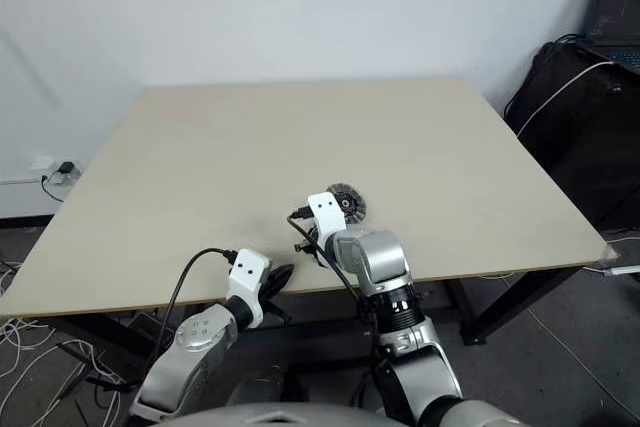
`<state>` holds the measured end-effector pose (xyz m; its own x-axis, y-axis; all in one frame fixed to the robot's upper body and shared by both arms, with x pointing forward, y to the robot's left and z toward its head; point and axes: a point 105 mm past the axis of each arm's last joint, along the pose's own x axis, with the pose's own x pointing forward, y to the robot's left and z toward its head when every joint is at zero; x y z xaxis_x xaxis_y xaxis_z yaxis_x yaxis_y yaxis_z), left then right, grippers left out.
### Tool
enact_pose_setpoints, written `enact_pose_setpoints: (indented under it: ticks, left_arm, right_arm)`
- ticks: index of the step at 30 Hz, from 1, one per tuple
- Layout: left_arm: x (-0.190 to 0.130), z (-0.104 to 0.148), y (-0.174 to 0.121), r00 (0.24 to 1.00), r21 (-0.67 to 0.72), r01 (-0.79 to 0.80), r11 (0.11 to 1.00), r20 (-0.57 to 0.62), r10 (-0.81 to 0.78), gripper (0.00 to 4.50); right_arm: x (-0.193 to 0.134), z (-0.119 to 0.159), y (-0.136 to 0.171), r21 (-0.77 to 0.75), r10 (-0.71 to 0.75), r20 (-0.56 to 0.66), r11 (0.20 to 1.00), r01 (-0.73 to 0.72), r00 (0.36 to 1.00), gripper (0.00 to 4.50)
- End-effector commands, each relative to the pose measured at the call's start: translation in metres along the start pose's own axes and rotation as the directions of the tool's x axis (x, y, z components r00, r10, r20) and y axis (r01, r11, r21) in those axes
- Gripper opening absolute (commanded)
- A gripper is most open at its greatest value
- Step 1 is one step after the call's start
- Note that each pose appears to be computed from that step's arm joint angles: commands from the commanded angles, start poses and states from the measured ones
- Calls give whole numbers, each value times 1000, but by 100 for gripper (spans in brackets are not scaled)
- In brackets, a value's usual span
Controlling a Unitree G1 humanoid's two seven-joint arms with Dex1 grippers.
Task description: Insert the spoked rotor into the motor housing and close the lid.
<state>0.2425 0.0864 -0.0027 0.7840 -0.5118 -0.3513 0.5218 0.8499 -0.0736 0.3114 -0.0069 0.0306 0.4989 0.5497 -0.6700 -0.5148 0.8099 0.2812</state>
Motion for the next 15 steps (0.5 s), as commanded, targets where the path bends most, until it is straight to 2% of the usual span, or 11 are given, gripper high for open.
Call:
enact_pose_setpoints:
  ticks: [1, 4, 5, 7, 12, 15]
  left_arm:
    - [1, 15, -1, 998, 20, 7, 1000, 55, -8, 0]
    - [2, 16, -1, 998, 22, 11, 1000, 56, -12, 0]
    - [2, 16, -1, 998, 22, 12, 1000, 56, -13, 0]
    - [2, 16, -1, 998, 22, 12, 1000, 57, -14, 0]
    - [2, 16, -1, 998, 19, 11, 1000, 57, -12, 0]
    - [2, 16, -1, 998, 18, 10, 1000, 57, -11, 0]
  right_arm:
    - [-16, 28, 14, -113, 72, 87, 992, -62, 994, 90]
    - [-27, 33, 17, -363, 144, 108, 927, -95, 984, 90]
    - [-30, 32, 17, -471, 166, 107, 877, -97, 980, 90]
    - [-34, 20, 7, -662, 168, 28, 741, -108, 985, 90]
    - [-47, -6, -13, -834, 156, -190, 495, -243, 969, 90]
    - [-51, -11, -20, -871, 136, -260, 394, -293, 956, 90]
